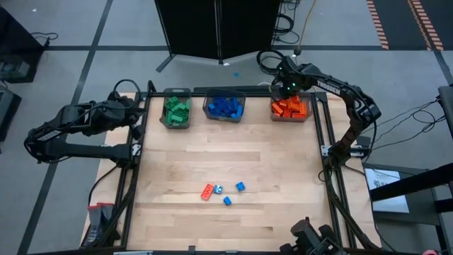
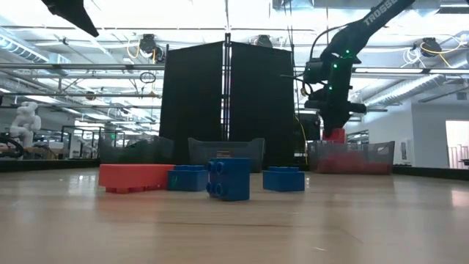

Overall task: Sort blocks
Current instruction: Put the orange game piece into the right black bin, then put the blue game piece into the middle black bin

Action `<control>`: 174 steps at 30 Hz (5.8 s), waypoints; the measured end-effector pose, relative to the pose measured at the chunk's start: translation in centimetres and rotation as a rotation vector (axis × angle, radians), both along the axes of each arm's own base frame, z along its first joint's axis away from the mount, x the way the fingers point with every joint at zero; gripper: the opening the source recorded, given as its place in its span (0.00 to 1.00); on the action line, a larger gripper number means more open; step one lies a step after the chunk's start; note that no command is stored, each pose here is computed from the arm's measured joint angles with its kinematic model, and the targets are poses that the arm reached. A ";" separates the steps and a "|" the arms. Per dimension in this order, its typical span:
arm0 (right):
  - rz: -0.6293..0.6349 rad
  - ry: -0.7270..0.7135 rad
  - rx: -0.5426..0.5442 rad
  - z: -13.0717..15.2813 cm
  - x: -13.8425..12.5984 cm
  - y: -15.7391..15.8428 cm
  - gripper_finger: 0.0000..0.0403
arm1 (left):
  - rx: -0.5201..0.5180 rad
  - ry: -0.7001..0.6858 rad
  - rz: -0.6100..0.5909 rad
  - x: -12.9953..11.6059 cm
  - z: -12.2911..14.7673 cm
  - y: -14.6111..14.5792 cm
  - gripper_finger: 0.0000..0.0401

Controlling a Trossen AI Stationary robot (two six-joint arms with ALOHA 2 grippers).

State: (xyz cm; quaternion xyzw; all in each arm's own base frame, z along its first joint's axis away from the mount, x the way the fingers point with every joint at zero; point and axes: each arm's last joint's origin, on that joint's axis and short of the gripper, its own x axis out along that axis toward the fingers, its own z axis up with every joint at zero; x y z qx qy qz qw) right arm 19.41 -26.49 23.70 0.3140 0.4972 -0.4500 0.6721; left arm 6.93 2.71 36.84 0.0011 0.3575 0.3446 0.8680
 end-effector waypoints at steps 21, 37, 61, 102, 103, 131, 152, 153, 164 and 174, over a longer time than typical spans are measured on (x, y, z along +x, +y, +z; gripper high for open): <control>-0.002 -0.032 -0.002 -2.8 -0.2 0.5 0.21 | 0.003 0.001 0.003 0.0 0.0 0.0 0.00; 0.037 -0.089 0.032 -2.8 0.0 0.6 0.38 | 0.003 0.002 0.003 0.0 0.0 0.0 0.00; 0.069 -0.365 -0.327 7.3 -1.9 4.4 0.39 | 0.006 0.006 -0.001 0.0 0.0 0.0 0.00; 0.799 -0.607 -0.265 7.7 9.8 19.2 0.39 | 0.004 0.004 0.000 0.0 0.0 0.0 0.00; 0.814 -0.611 -0.262 7.6 10.1 19.6 0.39 | 0.004 0.004 0.001 0.0 0.0 0.0 0.00; 1.091 -0.508 -0.044 1.8 14.4 30.1 0.38 | 0.020 0.034 -0.021 -0.1 -0.1 0.0 0.00; 1.291 -0.268 0.033 -4.4 15.4 34.3 0.40 | 0.033 0.048 -0.037 -0.1 -0.1 0.0 0.00; 1.296 -0.256 0.027 -4.5 15.4 34.3 0.41 | 0.033 0.048 -0.037 -0.1 -0.1 0.0 0.00; 1.333 -0.196 -0.040 -4.6 15.1 34.6 0.68 | 0.026 0.045 -0.042 -0.1 -0.1 0.0 0.00; 1.384 -0.196 -0.052 -4.6 15.1 34.9 0.70 | 0.017 0.042 -0.048 0.0 -0.1 0.0 0.00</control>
